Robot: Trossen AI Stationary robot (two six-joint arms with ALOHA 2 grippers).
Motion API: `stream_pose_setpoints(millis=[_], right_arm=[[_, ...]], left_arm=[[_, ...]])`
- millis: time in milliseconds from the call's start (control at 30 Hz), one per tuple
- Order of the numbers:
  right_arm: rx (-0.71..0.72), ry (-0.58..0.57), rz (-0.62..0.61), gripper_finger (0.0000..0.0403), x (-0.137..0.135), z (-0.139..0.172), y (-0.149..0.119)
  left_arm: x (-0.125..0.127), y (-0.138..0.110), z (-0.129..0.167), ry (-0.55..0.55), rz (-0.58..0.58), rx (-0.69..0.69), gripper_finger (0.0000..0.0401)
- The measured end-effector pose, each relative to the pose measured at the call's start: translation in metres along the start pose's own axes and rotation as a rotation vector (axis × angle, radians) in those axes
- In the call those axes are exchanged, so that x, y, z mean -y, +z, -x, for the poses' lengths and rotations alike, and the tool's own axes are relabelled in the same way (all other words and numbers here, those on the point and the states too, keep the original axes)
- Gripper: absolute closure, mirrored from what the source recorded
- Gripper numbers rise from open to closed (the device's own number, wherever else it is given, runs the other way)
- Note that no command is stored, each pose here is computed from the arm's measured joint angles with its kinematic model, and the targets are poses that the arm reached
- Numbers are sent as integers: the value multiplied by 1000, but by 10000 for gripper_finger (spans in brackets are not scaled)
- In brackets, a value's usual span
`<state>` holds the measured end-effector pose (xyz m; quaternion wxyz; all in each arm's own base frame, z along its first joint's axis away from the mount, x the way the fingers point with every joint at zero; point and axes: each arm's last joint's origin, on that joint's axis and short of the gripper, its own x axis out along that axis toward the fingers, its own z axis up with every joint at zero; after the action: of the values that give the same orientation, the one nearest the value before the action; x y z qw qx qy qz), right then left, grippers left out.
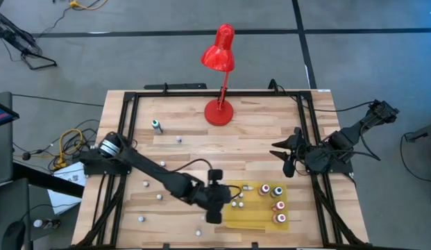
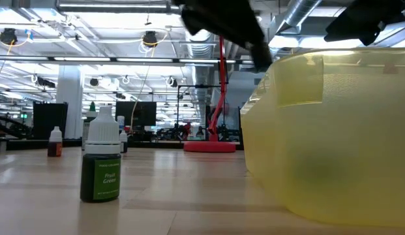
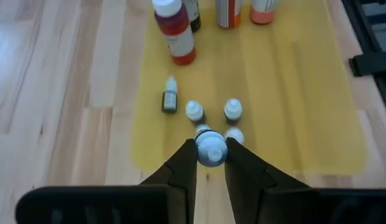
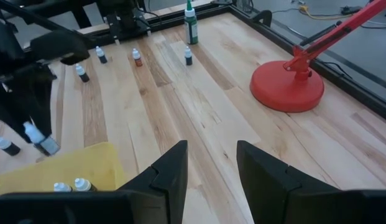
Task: Pick & Place food coloring
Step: Put the brown food coloring into the yellow bin
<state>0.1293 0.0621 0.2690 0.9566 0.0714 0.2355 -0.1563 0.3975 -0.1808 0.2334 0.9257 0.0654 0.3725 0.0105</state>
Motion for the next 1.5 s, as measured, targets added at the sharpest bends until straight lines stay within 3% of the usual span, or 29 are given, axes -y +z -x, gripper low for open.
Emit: stream_pose_setpoints(millis=[167, 500, 633, 1500], right_arm=[[0, 0, 0, 274, 0, 0, 0], [0, 0, 0, 274, 0, 0, 0], [0, 0, 0, 274, 0, 0, 0], [0, 0, 0, 274, 0, 0, 0]], left_arm=[[-11, 14, -25, -14, -24, -37, 348], [-32, 7, -68, -16, 23, -134, 348], [-34, 4, -75, -42, 68, -150, 348], [-32, -13, -94, -48, 56, -231, 336]])
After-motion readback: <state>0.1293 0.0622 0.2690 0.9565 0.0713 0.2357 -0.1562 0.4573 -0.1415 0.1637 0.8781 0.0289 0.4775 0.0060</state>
